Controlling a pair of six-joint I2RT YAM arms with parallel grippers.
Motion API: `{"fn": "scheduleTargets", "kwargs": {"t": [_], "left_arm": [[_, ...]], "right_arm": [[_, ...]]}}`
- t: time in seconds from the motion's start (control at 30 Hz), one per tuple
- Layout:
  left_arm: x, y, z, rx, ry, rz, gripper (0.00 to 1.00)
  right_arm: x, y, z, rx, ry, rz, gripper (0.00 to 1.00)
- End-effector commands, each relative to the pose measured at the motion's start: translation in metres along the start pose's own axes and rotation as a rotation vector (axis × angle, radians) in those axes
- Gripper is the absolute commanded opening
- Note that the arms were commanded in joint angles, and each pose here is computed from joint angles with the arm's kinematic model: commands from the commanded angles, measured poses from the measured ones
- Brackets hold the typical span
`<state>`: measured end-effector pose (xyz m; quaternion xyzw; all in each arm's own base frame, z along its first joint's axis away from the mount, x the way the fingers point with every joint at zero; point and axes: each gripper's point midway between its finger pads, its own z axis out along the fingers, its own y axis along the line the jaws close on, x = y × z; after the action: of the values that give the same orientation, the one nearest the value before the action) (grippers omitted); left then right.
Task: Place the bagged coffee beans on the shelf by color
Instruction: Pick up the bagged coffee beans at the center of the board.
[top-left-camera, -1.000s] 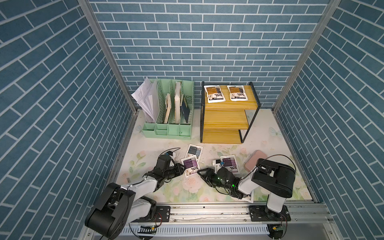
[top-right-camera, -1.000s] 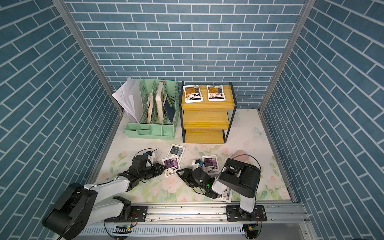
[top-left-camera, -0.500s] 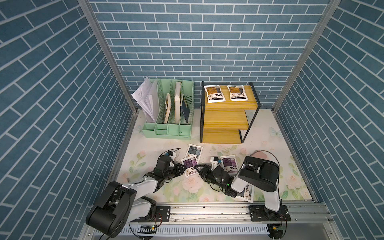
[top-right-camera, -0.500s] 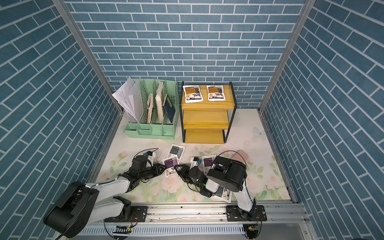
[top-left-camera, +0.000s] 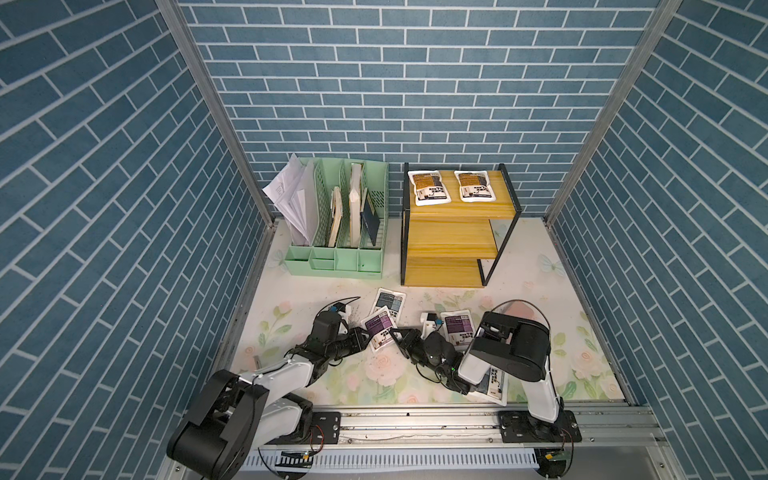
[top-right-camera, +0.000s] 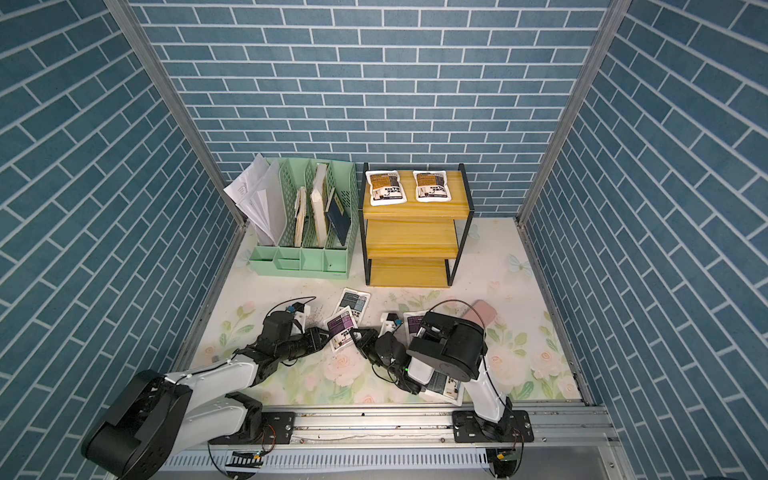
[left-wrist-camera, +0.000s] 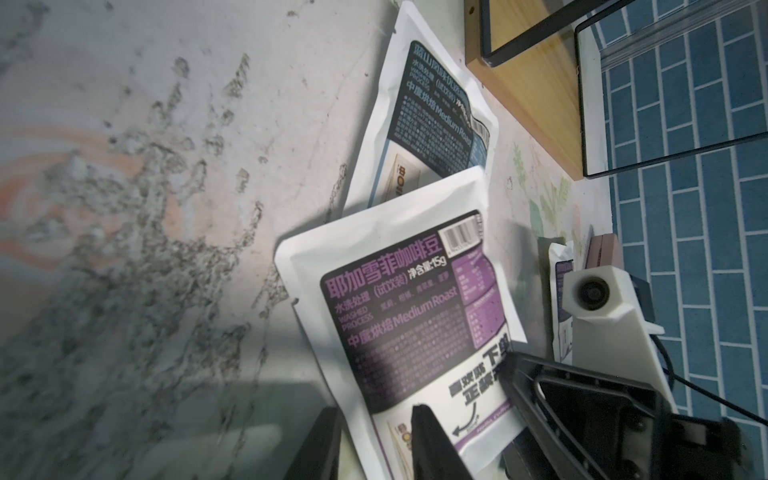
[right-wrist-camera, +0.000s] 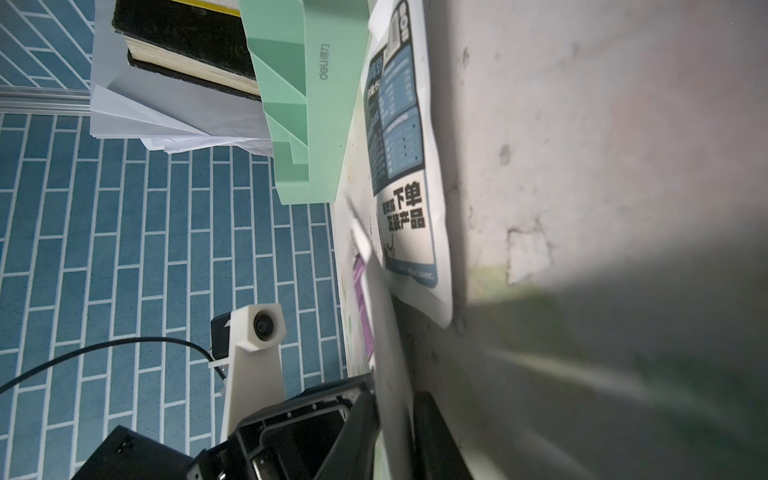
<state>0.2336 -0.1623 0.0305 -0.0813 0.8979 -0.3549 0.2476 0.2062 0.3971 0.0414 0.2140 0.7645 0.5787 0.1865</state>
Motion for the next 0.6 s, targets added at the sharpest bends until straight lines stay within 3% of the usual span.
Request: {"fn": "scheduleTargets", "kwargs": {"t": [0.0, 0.13, 0.27, 0.4, 0.57], "left_arm": [[0.002, 0.001, -0.003, -0.022, 0.008, 0.003, 0.36], [-0.002, -0.003, -0.007, -0.018, 0.001, 0.006, 0.41], [-0.013, -0.013, -0.019, -0.028, -0.033, 0.024, 0.55], [-0.041, -0.027, -0.047, -0.076, -0.140, 0.072, 0.65], [-0.069, -0.045, -0.079, -0.109, -0.252, 0.102, 0.69]], "right_arm": [[-0.001, 0.014, -0.004, -0.044, -0.009, 0.018, 0.19], [-0.002, 0.016, -0.008, -0.043, -0.015, 0.006, 0.15], [-0.004, 0.021, -0.013, -0.054, -0.018, -0.001, 0.15], [-0.006, 0.035, -0.022, -0.072, -0.026, -0.027, 0.14], [-0.011, 0.059, -0.043, -0.099, -0.036, -0.092, 0.13]]}}
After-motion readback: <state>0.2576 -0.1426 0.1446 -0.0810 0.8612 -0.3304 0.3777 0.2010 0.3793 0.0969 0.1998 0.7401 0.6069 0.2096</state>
